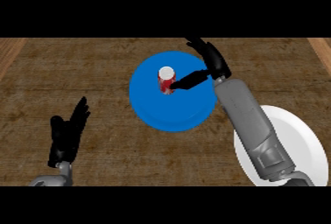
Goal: Pick the can from the plate and place it in the plate
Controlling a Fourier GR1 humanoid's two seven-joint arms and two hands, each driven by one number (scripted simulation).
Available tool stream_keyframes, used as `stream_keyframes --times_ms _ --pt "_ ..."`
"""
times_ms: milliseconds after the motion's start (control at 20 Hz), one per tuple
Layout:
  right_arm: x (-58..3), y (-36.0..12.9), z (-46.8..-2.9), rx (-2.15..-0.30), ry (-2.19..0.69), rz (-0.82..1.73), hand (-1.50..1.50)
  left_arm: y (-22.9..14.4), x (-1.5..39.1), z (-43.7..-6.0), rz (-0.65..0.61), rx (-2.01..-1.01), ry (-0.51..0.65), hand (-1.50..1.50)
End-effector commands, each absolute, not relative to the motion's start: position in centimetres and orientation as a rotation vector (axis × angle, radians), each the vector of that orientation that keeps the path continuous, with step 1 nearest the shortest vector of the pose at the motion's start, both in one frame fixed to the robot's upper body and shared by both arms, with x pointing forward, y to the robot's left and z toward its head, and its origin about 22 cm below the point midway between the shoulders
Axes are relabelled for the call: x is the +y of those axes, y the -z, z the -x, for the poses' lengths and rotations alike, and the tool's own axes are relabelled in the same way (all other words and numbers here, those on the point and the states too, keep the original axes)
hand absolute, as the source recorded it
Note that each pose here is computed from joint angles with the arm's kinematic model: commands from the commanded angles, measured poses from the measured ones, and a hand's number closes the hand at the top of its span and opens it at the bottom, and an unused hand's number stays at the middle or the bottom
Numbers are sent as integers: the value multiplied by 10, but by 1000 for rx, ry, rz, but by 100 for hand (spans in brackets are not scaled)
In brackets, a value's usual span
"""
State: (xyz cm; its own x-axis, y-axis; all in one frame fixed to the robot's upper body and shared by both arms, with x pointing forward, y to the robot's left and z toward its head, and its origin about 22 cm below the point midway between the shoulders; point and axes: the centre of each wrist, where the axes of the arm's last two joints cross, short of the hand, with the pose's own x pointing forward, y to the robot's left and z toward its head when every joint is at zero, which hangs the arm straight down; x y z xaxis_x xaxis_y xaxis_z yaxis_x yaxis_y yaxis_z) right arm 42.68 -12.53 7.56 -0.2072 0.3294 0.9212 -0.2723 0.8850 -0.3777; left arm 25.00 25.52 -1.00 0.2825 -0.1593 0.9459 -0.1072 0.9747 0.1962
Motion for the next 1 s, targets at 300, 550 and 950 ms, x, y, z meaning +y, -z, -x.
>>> stream_keyframes --times_ms 300,550,950 --pt "-149 -60 -425 -1748 -507 -88 -150 0 238 -242 -240 -1290 22 0" --pt "-128 -48 -418 -1764 -531 -98 -150 -1 250 -245 -243 -1292 38 0" --pt "-137 -11 -409 -1719 -554 74 -150 17 232 -249 -230 -1282 35 0"
